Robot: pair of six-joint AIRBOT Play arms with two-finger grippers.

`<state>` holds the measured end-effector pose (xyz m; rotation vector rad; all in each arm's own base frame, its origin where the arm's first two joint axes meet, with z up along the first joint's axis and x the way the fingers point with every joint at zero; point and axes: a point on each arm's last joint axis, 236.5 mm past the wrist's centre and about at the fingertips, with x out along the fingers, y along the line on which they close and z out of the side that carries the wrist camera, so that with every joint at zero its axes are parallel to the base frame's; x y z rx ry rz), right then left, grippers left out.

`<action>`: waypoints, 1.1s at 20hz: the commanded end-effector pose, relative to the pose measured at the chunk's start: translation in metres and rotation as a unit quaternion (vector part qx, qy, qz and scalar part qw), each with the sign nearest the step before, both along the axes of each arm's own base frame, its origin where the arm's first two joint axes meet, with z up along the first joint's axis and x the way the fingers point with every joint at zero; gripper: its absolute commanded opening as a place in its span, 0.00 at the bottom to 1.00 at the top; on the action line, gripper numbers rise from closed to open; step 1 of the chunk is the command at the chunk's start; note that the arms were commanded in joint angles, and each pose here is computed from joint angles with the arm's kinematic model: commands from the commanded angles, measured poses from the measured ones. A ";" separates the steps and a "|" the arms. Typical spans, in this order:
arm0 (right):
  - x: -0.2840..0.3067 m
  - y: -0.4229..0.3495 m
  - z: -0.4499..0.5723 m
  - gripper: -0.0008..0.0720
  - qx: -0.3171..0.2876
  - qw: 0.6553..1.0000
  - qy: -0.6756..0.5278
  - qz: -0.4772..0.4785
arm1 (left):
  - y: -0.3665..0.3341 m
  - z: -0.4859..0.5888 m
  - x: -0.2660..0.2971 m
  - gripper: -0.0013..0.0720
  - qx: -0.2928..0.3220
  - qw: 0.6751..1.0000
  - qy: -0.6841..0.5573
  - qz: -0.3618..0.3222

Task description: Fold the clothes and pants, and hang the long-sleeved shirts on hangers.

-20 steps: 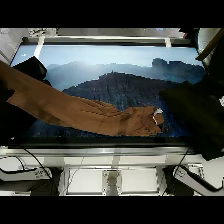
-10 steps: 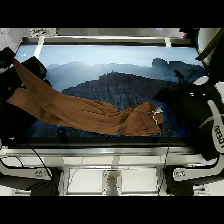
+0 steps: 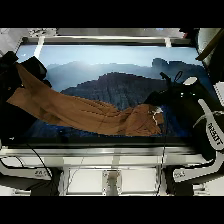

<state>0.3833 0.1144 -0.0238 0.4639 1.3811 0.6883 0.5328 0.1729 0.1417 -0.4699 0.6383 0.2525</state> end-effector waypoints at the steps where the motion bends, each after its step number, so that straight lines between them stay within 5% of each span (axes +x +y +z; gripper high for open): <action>1: -0.010 0.005 0.005 0.48 0.013 1.000 0.013 0.017 | -0.005 -0.007 -0.006 0.03 -0.007 1.000 0.019 -0.007; 11: -0.013 -0.067 0.047 0.47 -0.049 0.998 -0.009 -0.032 | -0.007 -0.009 -0.008 0.03 -0.010 1.000 0.027 -0.010; 18: -0.009 -0.007 -0.007 0.63 0.008 0.998 -0.009 -0.055 | -0.007 -0.009 -0.008 0.03 -0.010 1.000 0.027 -0.010; 22: -0.009 0.020 -0.022 0.62 0.007 0.999 -0.015 -0.035 | -0.007 -0.010 -0.008 0.03 0.001 0.999 0.029 -0.020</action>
